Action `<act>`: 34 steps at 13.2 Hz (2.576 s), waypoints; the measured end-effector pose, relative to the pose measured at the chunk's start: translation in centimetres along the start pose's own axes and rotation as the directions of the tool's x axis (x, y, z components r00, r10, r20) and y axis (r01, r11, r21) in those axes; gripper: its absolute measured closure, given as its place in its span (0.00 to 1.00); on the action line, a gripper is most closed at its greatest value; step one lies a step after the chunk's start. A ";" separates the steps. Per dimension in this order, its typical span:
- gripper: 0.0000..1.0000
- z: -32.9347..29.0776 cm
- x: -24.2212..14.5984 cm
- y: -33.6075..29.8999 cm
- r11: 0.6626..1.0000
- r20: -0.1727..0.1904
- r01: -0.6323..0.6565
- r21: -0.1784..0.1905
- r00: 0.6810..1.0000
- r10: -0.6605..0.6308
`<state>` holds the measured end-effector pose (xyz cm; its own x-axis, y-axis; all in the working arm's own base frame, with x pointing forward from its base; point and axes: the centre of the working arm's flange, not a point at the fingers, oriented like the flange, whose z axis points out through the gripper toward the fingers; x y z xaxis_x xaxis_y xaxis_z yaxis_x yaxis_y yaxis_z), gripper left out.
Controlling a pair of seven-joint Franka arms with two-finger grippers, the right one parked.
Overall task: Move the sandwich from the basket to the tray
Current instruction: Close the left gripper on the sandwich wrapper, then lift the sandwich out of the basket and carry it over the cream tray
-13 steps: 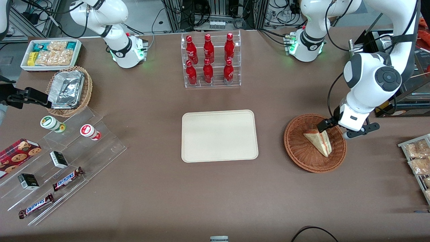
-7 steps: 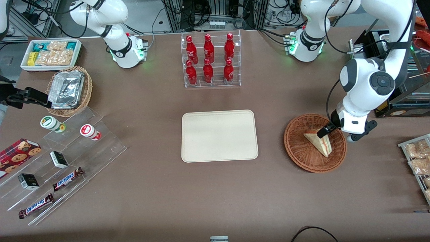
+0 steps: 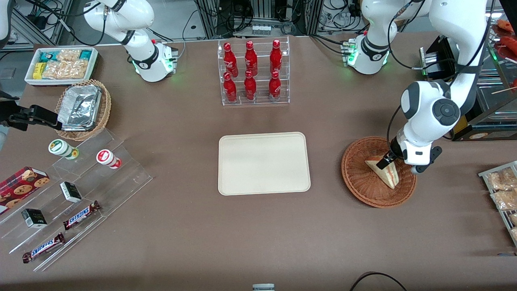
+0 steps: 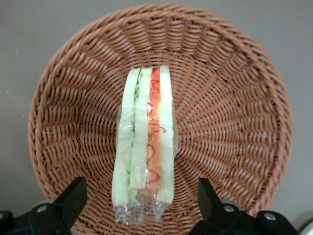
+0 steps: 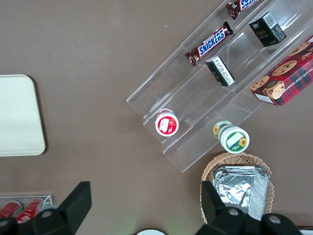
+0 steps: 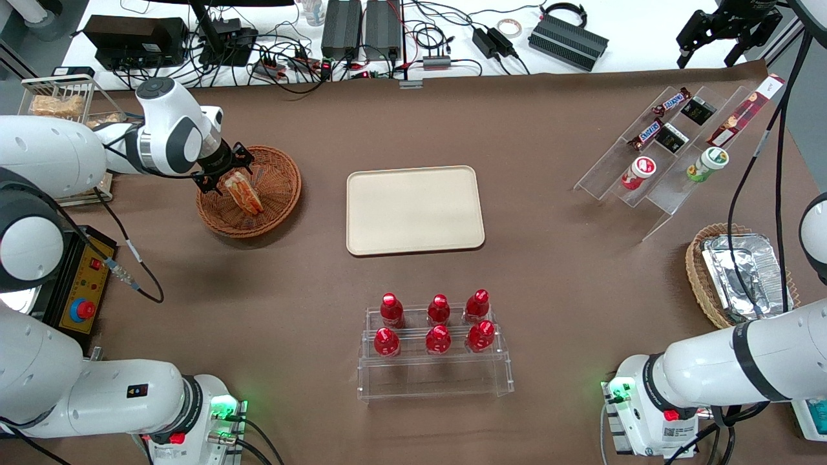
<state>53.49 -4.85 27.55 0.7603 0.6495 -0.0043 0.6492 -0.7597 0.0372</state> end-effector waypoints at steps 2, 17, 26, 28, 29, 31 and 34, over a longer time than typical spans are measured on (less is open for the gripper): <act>0.00 0.7 0.0 0.0 1.000 0.002 0.001 -0.001 1.000 -0.001; 0.85 -2.1 0.2 1.6 0.996 0.023 -0.085 0.021 0.996 0.084; 0.85 -6.5 -13.3 16.2 0.946 0.108 -0.308 0.103 0.949 0.297; 0.85 -5.5 -16.9 20.0 0.945 0.106 -0.313 0.096 0.947 0.303; 0.85 -5.1 -18.6 21.8 0.946 0.103 -0.312 0.090 0.947 0.303; 0.85 -4.1 -22.2 25.4 0.949 0.099 -0.306 0.075 0.949 0.298; 0.85 -2.5 -26.2 29.2 0.951 0.099 -0.303 0.057 0.950 0.296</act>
<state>52.53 -43.98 31.28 0.9166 0.3889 -0.0923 0.3888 -0.9211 -0.0205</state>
